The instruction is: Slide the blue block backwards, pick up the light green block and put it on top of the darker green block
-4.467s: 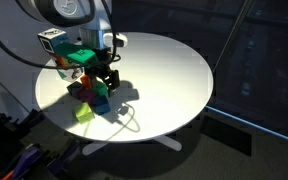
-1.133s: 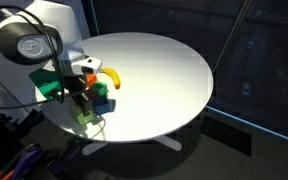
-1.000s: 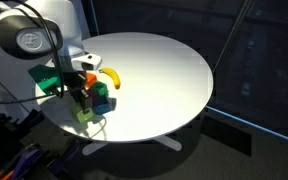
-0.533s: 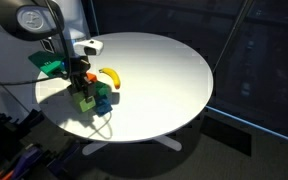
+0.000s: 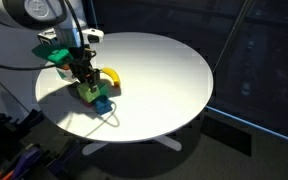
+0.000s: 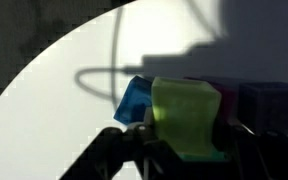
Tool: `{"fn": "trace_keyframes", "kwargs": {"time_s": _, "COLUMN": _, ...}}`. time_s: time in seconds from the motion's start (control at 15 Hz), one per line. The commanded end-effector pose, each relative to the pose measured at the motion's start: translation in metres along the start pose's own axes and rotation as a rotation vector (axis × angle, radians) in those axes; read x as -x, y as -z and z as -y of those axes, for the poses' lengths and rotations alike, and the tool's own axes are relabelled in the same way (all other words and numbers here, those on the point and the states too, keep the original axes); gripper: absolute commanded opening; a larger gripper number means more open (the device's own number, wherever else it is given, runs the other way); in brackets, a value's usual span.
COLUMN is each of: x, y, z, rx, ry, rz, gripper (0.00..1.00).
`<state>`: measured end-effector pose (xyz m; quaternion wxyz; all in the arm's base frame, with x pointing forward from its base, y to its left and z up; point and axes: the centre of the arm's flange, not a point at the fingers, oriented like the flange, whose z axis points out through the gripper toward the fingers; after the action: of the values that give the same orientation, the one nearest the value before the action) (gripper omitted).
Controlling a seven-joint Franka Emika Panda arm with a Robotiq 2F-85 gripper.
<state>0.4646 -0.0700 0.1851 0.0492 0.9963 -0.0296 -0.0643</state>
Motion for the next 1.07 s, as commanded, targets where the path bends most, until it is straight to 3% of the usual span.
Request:
{"fn": "trace_keyframes", "kwargs": {"time_s": 0.0, "x": -0.016, "y": 0.006, "z": 0.003, "rx": 0.017, "ry": 0.077, "rz": -0.016, "gripper": 0.27}}
{"fn": "trace_keyframes", "kwargs": {"time_s": 1.0, "x": -0.071, "y": 0.005, "z": 0.034, "rx": 0.052, "ry": 0.145, "rz": -0.050, "gripper": 0.27}}
